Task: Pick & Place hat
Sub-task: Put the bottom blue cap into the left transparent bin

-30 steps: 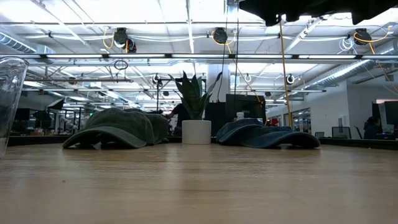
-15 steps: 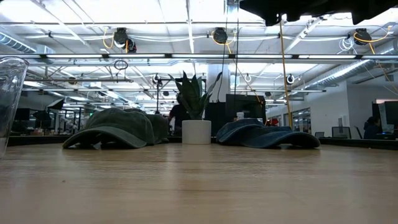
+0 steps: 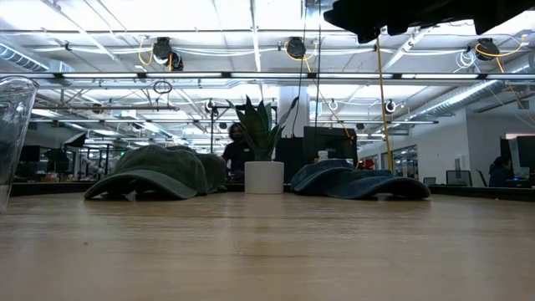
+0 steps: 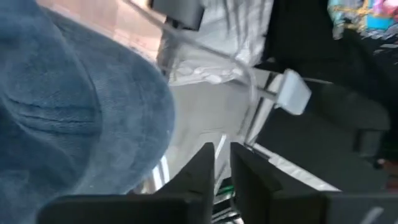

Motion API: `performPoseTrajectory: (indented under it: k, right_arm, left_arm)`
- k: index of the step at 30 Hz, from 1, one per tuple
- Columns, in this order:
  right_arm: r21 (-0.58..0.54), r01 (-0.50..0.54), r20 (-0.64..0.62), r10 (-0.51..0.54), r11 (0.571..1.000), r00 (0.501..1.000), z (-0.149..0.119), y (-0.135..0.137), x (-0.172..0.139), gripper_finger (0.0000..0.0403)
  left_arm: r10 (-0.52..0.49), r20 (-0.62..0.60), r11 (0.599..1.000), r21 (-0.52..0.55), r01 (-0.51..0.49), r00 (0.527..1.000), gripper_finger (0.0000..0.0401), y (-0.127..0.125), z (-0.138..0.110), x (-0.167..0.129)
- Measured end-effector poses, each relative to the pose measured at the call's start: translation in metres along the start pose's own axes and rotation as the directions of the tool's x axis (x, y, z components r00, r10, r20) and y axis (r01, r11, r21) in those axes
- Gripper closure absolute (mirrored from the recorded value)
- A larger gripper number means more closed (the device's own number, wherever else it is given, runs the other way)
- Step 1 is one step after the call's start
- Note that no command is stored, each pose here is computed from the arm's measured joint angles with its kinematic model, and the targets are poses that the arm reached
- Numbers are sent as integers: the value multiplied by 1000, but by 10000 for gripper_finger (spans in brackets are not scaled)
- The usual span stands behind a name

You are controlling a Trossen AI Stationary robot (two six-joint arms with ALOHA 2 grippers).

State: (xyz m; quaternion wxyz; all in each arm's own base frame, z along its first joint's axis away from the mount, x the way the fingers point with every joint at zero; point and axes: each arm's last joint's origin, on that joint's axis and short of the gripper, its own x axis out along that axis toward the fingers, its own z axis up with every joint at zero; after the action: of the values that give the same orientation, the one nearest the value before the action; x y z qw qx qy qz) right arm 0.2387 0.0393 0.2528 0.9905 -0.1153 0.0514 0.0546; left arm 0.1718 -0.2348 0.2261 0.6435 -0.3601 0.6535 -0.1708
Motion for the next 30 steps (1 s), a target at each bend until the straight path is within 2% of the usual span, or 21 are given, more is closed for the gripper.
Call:
performPoseTrajectory:
  k: [4, 7, 11, 17, 20, 23, 26, 30]
  right_arm:
    - [-8, 0, 1, 0, 1000, 1000, 0, 0, 0, 257]
    - [-25, 1, 7, -1, 1000, 1000, 1, 0, 0, 257]
    - [-36, 4, 14, -3, 999, 1000, 1, 0, 0, 257]
    - [-36, 4, 15, -3, 999, 1000, 1, 0, 0, 257]
    - [-36, 3, 14, -3, 999, 1000, 1, 0, 0, 257]
    - [-32, 4, 15, -4, 999, 1000, 1, 0, 0, 257]
    - [-32, 4, 16, -4, 999, 1000, 2, 0, 0, 257]
    - [-29, 6, 23, -6, 1000, 1000, 2, -1, 0, 257]
  left_arm:
    - [70, 12, 997, 27, -71, 997, 392, 7, 1, 7]
    - [177, 77, 981, 63, -182, 981, 394, 15, 0, 6]
    - [333, 152, 937, 55, -344, 931, 373, 28, 0, 3]
    - [510, 133, 857, 4, -515, 850, 370, 44, -6, -4]
    - [522, 118, 849, 19, -527, 845, 382, 46, -5, -5]
    - [478, 94, 875, 35, -483, 873, 396, 43, -4, -4]
    - [428, 107, 899, 58, -435, 898, 392, 35, -3, -4]
    - [399, 150, 902, 113, -417, 905, 391, 19, -1, -12]
